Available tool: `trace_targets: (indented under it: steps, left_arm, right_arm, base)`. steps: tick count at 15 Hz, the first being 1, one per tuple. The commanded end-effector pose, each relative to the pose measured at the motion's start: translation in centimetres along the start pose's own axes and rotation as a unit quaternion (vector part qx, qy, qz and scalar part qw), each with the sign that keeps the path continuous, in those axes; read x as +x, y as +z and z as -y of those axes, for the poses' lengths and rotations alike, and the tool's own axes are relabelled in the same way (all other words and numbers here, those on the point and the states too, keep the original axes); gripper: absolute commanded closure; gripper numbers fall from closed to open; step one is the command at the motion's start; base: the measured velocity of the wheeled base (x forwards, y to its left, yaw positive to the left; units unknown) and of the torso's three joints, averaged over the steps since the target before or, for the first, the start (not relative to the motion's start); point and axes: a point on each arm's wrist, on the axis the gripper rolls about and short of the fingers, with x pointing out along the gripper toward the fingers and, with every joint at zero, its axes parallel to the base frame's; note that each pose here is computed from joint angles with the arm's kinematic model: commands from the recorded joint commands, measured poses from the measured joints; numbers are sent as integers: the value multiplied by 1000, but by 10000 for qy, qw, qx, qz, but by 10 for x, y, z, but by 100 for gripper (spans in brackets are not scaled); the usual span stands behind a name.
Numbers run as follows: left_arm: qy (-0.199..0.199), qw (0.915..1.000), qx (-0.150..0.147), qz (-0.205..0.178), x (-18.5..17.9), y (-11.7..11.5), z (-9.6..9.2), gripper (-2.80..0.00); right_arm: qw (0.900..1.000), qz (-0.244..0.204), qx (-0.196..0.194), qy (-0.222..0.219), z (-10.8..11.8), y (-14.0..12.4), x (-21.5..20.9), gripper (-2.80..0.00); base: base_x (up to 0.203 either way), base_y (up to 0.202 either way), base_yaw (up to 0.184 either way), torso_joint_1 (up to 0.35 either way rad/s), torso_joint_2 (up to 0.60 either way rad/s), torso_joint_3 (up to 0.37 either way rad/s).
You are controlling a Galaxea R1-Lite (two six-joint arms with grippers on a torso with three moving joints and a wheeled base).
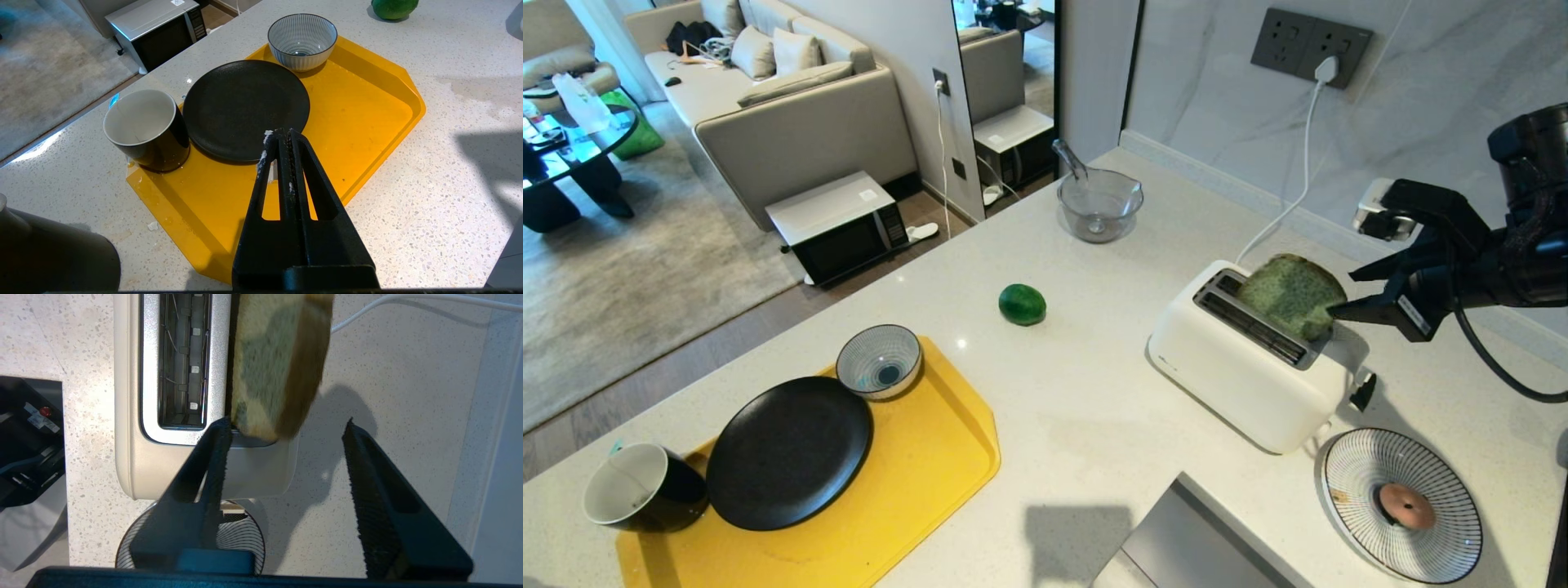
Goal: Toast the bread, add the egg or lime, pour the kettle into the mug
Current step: Put the bread slices in the toaster, then use a bread toaster
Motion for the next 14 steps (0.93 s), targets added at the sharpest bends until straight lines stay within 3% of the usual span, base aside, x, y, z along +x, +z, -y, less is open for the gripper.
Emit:
trace_targets:
  steps: [1,7,8,10,14]
  left_arm:
    - [-5,10000,1,-70,1,-5,0,0]
    - [-5,10000,1,-70,1,-5,0,0]
    - [-5,10000,1,-70,1,-5,0,0]
    - [-5,10000,1,-70,1,-5,0,0]
    - [-5,10000,1,-70,1,-5,0,0]
  right_arm:
    - [10000,23,-20,3,-1,0,-4,-280]
    - [9992,299,128,-252,-15,0,-53,-280]
    - [9987,359,173,-305,-18,0,-63,0]
    - [9978,434,367,-356,-27,-4,-81,0]
    - [9911,370,1271,-165,-45,-21,-83,0]
  base:
    - [0,0,0,0,0,0]
    - [0,0,0,0,0,0]
    - [0,0,0,0,0,0]
    - [0,0,0,0,0,0]
    - [0,0,0,0,0,0]
